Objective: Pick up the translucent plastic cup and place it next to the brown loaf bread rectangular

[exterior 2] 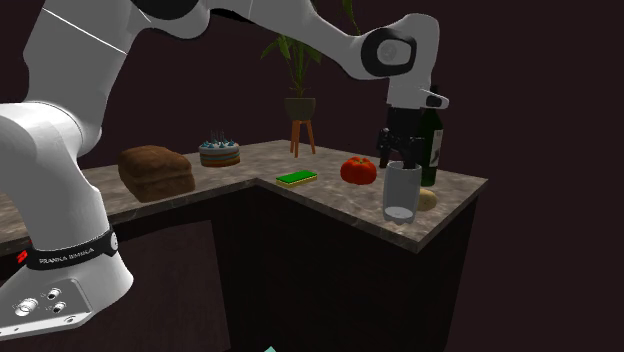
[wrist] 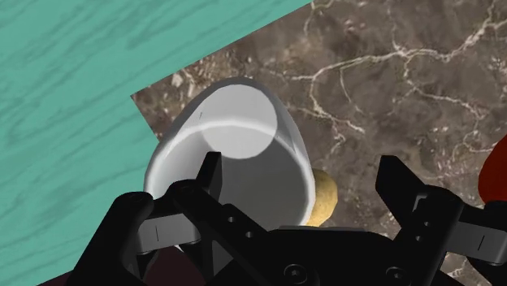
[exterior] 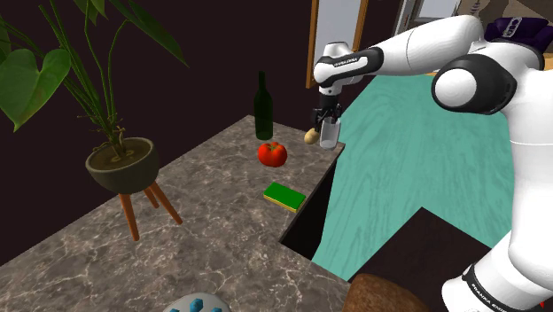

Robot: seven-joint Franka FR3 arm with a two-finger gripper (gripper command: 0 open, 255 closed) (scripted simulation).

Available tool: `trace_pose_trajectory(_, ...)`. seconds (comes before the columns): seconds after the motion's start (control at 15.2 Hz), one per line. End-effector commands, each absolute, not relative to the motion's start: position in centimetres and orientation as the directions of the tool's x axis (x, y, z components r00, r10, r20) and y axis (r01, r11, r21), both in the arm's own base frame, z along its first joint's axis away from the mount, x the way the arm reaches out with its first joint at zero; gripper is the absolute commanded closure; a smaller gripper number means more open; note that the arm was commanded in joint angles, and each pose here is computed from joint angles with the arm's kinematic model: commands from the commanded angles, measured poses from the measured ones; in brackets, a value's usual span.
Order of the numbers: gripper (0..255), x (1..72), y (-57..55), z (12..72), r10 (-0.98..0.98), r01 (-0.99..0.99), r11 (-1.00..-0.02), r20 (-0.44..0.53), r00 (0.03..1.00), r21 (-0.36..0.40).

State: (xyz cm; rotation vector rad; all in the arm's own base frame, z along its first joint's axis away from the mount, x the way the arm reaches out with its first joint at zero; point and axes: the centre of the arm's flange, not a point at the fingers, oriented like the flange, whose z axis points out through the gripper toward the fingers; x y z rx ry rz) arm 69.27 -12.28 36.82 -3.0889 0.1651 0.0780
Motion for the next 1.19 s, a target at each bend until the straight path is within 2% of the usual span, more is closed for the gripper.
trace_pose_trajectory(0.0, 0, 69.2, -12.3, 36.7, -0.105, -0.108, -0.993, -0.052, 0.993, -0.044)
trace_pose_trajectory(0.33, 0, 69.2, -12.3, 36.7, -0.105, -0.108, -0.993, -0.052, 0.993, -0.044)
trace_pose_trajectory(0.4, 255, 69.2, -12.3, 36.7, -0.105, -0.108, -0.993, -0.052, 0.993, -0.044)
trace_pose_trajectory(1.12, 255, 69.2, -12.3, 37.7, -0.105, -0.108, -0.993, -0.052, 0.993, -0.044)
